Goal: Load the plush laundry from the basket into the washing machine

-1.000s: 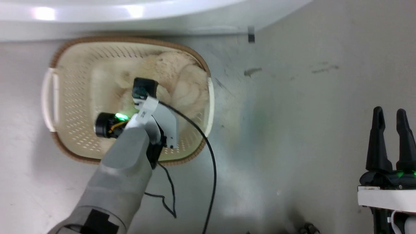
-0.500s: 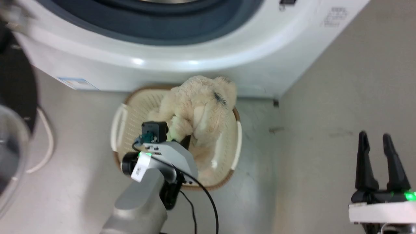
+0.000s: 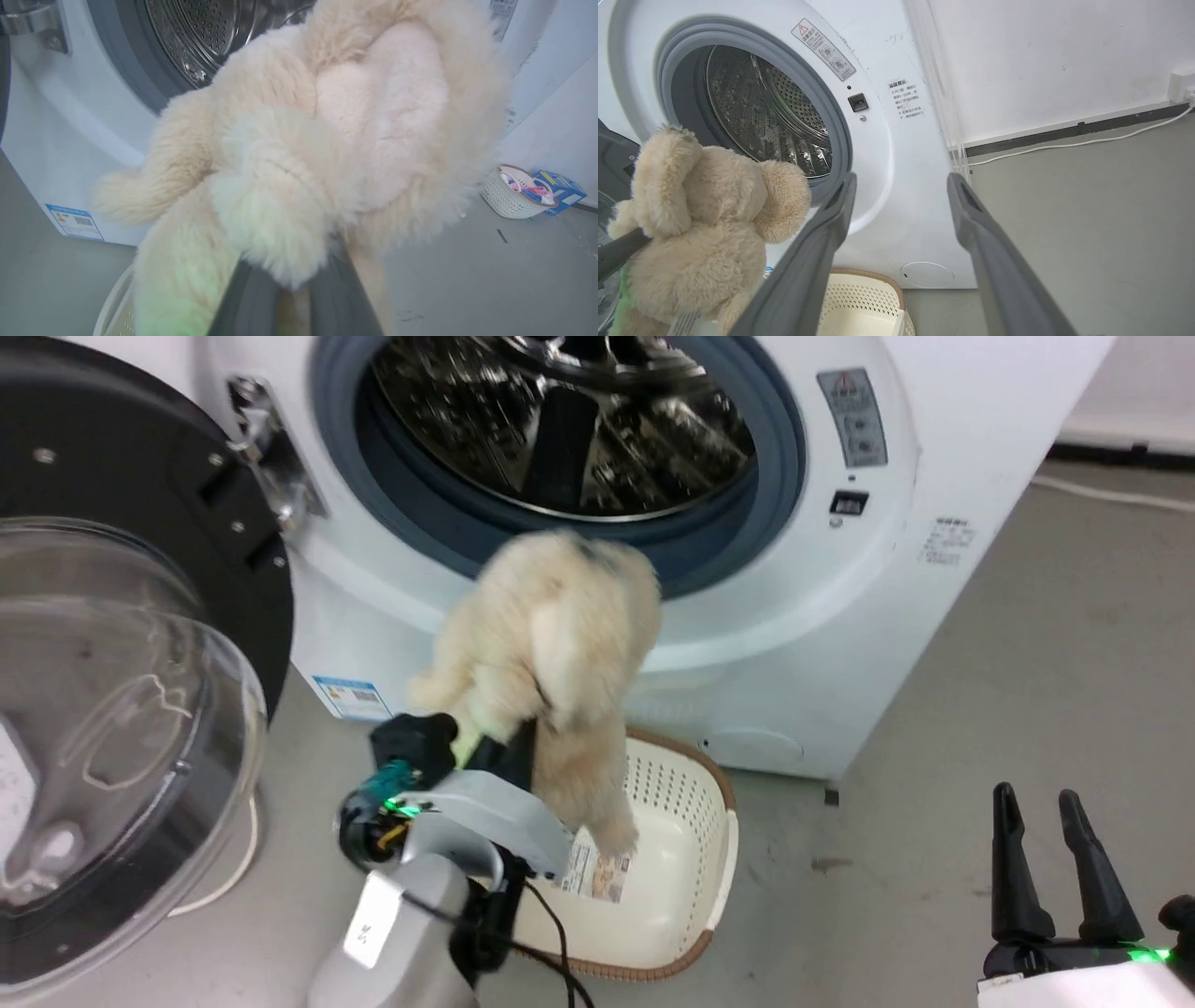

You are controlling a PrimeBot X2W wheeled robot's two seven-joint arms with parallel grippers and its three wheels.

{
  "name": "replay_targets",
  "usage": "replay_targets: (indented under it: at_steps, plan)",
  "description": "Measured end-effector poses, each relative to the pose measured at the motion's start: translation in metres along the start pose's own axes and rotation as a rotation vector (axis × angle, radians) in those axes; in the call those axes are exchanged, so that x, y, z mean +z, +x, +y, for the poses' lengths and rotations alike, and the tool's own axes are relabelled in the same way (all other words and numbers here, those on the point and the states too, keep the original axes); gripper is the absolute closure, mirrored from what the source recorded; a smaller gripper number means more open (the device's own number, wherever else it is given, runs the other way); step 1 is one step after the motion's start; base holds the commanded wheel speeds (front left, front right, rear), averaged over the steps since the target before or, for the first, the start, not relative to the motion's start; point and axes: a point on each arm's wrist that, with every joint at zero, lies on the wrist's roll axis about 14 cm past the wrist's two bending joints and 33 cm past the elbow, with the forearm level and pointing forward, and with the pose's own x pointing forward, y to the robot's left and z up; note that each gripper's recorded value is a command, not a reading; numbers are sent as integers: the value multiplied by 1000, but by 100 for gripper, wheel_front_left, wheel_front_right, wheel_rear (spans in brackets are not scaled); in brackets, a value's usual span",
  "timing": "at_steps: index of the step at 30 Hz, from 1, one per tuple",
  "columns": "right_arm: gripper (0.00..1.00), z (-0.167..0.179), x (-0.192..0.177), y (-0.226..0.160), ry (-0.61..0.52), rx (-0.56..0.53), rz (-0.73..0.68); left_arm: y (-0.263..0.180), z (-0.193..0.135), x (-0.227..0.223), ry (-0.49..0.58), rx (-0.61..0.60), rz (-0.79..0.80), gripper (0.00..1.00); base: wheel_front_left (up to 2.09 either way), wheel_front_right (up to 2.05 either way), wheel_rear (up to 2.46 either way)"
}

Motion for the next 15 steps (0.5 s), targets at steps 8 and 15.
replay_targets:
  at_steps: [8, 15]
  plan:
    - [0, -1, 1, -5, -1, -4, 2, -4, -4, 42, 119, -31, -144, 100, 0, 0, 0]
    - [0, -13, -7, -6, -6, -39, 26, 16, -1, 47, 160, -43, -150, 100, 0, 0, 0]
